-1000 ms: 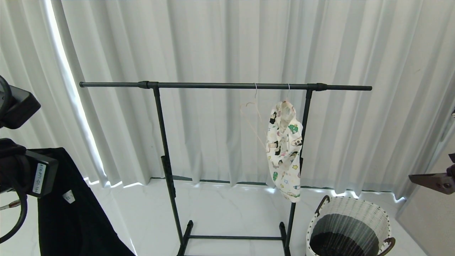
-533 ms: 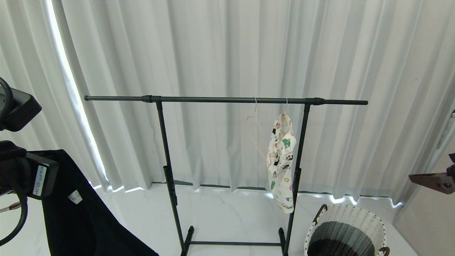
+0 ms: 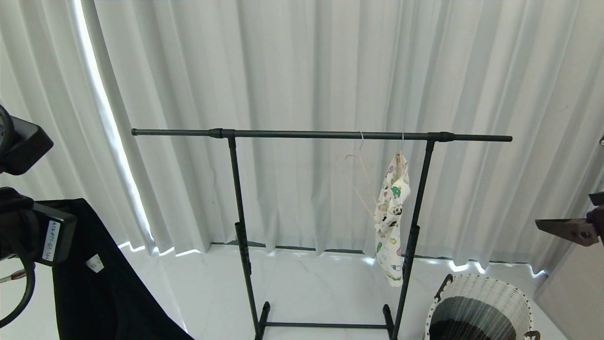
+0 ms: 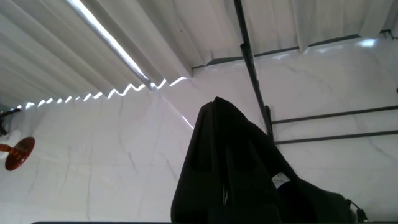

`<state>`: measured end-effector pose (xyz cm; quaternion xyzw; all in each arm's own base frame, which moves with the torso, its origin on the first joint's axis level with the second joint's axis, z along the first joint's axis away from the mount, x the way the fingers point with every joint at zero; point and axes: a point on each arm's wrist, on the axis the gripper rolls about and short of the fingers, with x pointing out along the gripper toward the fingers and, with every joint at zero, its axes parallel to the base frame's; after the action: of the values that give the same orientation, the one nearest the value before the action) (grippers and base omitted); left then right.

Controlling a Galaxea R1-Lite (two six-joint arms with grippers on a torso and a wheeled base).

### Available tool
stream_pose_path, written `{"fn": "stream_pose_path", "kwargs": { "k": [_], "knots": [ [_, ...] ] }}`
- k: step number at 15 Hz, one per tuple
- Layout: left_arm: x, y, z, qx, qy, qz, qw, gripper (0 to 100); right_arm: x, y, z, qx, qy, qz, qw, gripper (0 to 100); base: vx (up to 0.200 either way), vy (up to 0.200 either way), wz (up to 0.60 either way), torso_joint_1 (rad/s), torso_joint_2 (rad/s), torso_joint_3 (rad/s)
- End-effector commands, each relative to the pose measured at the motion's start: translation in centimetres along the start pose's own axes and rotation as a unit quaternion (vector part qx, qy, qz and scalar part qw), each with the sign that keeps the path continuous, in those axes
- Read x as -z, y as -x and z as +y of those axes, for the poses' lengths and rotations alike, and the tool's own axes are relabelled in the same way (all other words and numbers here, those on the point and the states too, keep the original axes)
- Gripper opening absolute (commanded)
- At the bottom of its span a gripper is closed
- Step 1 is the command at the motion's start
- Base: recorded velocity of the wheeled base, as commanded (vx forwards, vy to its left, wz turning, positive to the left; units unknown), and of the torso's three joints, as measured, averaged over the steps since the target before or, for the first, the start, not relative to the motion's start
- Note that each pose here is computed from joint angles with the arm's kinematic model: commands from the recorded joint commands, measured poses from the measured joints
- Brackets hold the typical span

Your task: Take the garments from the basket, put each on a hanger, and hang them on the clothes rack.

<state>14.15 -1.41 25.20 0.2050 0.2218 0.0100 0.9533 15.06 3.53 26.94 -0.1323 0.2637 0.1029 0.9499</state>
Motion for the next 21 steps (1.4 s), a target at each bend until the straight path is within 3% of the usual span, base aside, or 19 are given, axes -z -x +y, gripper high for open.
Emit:
{"fn": "stream_pose_path", "kwargs": {
  "k": [1, 6, 21],
  "knots": [
    [0.0, 0.5, -0.3, 0.01, -0.005, -0.012, 0.9999, 0, 0.4, -0.7, 0.2, -0.008, -0.008, 0.0, 0.9999, 100, 0.0, 0.0, 0.0, 0.0, 0.0, 0.0],
    [0.7, 1.3, -1.4, 0.04, -0.021, -0.024, 0.9987, 0, -0.2, -0.9, 0.6, -0.099, -0.012, -0.055, 0.9935, 100, 0.16, 0.0, 0.0, 0.002, 0.0, 0.001],
    [0.7, 1.5, -1.3, 0.04, -0.021, -0.028, 0.9986, 0, -0.1, -1.3, 1.1, -0.12, -0.008, -0.061, 0.9908, 100, 0.2, 0.0, 0.0, 0.001, 0.0, 0.003]
  ]
}}
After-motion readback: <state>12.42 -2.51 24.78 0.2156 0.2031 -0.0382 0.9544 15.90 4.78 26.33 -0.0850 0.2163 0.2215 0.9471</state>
